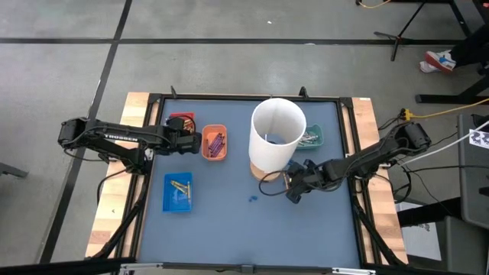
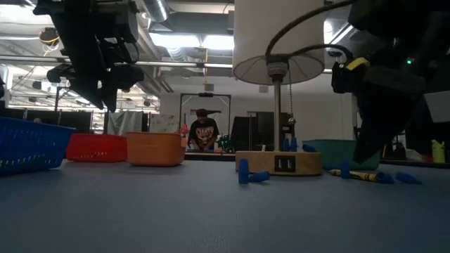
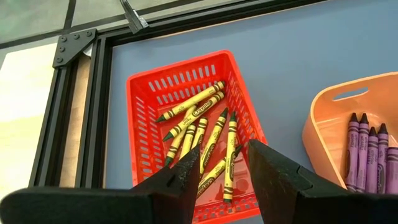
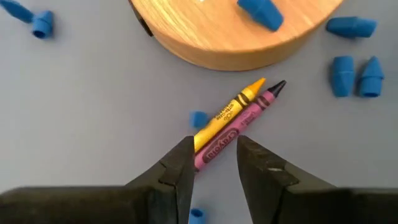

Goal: Sort crayons
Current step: Put the violet crayon into the orange bin

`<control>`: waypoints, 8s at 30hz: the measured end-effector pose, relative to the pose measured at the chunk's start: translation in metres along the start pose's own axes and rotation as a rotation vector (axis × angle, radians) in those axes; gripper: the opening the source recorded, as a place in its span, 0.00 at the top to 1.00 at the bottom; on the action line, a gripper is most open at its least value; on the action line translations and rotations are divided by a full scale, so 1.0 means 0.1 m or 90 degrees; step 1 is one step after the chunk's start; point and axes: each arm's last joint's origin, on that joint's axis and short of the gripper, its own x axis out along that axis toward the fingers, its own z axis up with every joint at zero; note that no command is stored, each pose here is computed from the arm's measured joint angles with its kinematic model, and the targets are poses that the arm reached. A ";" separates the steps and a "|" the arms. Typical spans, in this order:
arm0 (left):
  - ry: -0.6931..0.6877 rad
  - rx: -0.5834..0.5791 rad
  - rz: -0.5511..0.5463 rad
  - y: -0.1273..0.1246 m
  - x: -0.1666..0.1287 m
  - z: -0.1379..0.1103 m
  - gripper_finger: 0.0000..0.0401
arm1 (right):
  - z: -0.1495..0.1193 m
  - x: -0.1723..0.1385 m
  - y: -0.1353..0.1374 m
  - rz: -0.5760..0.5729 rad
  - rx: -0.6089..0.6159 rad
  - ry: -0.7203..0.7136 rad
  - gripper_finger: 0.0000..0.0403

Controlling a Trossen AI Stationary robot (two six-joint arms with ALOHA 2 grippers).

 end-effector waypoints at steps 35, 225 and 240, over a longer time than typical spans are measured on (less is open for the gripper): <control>-0.001 -0.001 -0.001 0.00 0.00 0.00 0.70 | -0.10 0.19 -0.02 -0.043 -0.020 0.072 0.71; -0.185 0.277 -0.562 -0.96 -0.60 -0.17 0.97 | 0.20 -0.48 0.78 0.161 -0.119 0.055 0.64; -0.153 0.354 -0.280 -0.64 -0.21 -0.04 0.97 | -0.18 -0.38 0.98 0.011 -0.007 -0.117 0.64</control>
